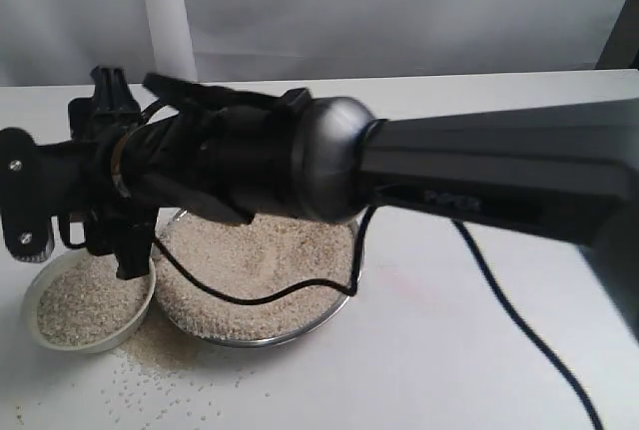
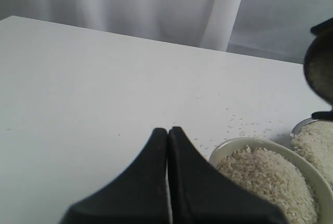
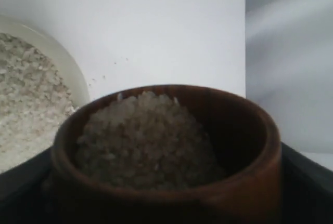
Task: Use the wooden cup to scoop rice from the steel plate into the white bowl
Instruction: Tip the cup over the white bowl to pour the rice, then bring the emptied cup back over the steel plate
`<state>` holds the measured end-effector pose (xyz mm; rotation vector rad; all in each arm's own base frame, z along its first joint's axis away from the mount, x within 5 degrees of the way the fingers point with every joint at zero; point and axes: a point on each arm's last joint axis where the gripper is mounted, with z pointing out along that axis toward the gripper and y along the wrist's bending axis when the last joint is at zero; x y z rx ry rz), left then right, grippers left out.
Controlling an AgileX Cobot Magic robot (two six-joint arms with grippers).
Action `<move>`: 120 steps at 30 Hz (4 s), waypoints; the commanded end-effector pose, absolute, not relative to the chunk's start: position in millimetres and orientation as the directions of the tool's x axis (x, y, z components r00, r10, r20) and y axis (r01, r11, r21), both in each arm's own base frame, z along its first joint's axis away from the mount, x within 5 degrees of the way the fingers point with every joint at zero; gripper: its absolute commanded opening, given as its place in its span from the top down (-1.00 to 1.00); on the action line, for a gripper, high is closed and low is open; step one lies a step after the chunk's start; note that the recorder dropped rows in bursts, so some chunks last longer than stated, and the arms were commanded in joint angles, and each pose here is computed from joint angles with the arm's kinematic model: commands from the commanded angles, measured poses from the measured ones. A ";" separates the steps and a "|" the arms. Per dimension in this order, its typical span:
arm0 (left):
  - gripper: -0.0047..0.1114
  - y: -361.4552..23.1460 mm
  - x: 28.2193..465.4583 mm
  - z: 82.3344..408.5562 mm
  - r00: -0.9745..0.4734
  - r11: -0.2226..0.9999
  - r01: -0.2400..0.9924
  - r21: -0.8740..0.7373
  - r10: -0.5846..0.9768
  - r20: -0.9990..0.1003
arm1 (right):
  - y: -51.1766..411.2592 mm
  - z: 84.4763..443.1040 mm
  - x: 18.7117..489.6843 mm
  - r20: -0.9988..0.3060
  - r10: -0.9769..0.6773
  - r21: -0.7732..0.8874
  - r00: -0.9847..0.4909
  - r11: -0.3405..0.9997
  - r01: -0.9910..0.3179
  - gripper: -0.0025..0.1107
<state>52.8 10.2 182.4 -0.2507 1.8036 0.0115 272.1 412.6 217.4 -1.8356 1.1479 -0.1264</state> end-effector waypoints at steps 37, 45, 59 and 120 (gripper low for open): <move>0.92 9.6 53.0 183.3 -0.218 0.977 -0.168 -0.133 -0.169 -0.961 | 433.2 186.8 272.4 0.191 -0.598 -0.817 0.778 -0.536 -0.211 0.96; 0.92 9.6 53.0 183.3 -0.218 0.977 -0.168 -0.133 -0.169 -0.961 | 433.2 187.3 272.8 0.234 -0.573 -0.810 0.785 -0.562 -0.169 0.96; 0.92 9.6 53.0 183.3 -0.218 0.977 -0.168 -0.133 -0.169 -0.961 | 439.0 188.5 264.7 0.315 -0.509 -0.791 0.801 -0.607 -0.075 0.96; 0.92 9.6 53.0 183.3 -0.218 0.977 -0.168 -0.133 -0.169 -0.961 | 331.0 236.6 315.9 0.179 -0.951 -0.727 0.251 -0.300 -0.617 0.96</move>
